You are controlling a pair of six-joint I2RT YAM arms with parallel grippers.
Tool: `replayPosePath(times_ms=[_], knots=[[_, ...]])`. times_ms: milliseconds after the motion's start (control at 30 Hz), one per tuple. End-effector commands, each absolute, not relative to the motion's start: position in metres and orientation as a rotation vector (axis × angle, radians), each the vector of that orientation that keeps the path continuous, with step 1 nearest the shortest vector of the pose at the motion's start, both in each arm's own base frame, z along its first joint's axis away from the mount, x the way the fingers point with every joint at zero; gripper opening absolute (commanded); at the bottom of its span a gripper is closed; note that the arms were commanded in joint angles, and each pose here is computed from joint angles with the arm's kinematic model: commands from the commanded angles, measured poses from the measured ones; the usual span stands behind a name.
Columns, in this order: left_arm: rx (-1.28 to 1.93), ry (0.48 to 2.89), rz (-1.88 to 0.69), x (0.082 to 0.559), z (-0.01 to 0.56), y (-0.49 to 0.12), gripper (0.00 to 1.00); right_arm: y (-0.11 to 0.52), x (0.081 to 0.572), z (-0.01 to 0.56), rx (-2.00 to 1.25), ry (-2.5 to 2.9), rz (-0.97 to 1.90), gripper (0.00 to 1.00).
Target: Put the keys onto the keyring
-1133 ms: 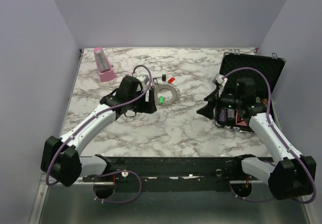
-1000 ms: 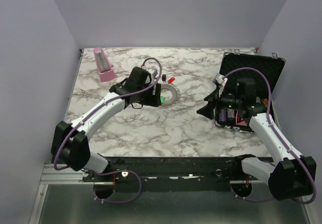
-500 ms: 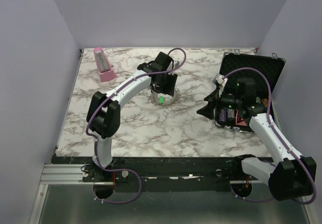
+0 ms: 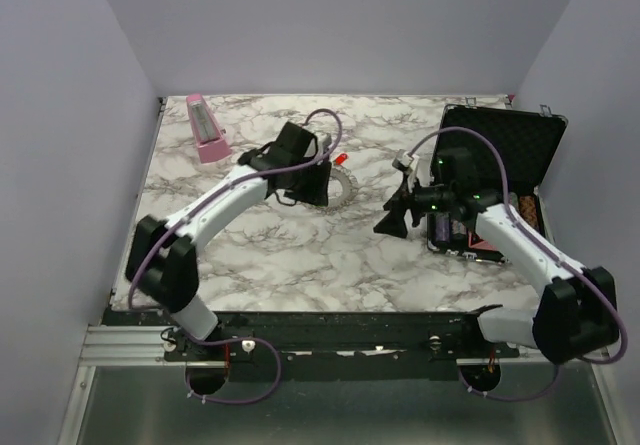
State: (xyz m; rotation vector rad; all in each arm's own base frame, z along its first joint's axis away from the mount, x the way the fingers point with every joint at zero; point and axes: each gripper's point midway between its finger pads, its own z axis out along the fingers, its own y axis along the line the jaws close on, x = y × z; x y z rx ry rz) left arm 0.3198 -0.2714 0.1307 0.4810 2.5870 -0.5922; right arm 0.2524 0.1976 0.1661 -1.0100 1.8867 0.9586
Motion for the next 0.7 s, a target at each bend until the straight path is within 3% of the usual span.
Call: replayPosePath(times_ms=[0, 267, 467, 533, 667], knots=[[0.432, 2.263, -0.617, 0.304, 0.214, -0.221, 0.69, 0.232, 0.258, 0.153, -0.994, 2.057, 1.089, 0.86], [0.254, 2.047, -0.49, 0.253, 0.208, -0.125, 0.99, 0.283, 0.311, 0.131, -0.449, 2.271, 1.127, 0.83], [0.226, 1.891, -0.367, 0.242, 0.223, -0.098, 0.99, 0.291, 0.35, 0.112, -0.136, 2.3, 1.045, 0.64], [0.216, 1.867, -0.35, 0.242, 0.228, -0.093, 0.99, 0.29, 0.359, 0.1, -0.19, 2.323, 0.955, 0.56], [0.21, 1.866, -0.339, 0.24, 0.229, -0.091, 0.99, 0.292, 0.368, 0.108, -0.633, 2.267, 0.805, 0.54]])
